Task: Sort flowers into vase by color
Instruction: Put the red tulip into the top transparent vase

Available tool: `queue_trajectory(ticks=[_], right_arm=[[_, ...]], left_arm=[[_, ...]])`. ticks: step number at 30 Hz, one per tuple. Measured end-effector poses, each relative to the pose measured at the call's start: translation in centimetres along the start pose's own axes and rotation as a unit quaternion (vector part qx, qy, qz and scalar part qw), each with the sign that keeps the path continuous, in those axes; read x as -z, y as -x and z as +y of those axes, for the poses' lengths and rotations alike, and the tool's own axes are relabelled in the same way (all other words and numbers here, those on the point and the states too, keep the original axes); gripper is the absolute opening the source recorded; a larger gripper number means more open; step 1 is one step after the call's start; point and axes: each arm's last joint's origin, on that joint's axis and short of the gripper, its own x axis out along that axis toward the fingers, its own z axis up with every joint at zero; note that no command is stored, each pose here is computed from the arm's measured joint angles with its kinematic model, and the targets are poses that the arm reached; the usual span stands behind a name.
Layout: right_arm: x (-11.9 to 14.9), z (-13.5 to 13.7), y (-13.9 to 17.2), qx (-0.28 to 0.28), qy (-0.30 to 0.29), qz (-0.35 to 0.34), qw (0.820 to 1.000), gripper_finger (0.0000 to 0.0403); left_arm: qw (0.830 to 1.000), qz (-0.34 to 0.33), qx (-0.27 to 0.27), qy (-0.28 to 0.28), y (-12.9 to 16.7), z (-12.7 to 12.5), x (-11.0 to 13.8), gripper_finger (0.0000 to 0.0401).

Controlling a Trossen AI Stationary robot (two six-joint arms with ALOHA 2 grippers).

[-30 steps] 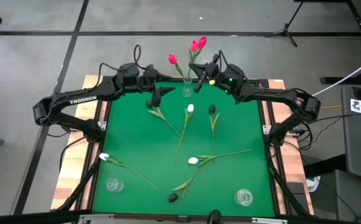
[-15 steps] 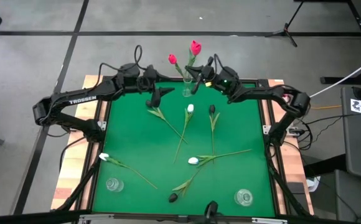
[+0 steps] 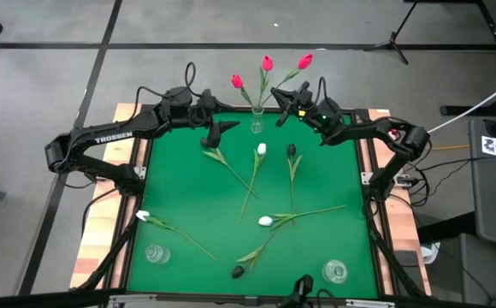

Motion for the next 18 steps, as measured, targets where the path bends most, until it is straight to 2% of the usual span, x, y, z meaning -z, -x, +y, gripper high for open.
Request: queue_trajectory(ticks=[6, 18], right_arm=[[1.0, 0.2, -0.4, -0.008, -0.003, 0.028, 1.000, 0.0012], [3.2, 0.5, -0.7, -0.016, -0.011, 0.039, 0.999, 0.0012]], left_arm=[[1.000, 0.000, 0.000, 0.000, 0.0, 0.0, 0.0, 0.0244], [1.000, 0.002, 0.000, 0.002, 0.0, 0.0, 0.0, 0.0244]])
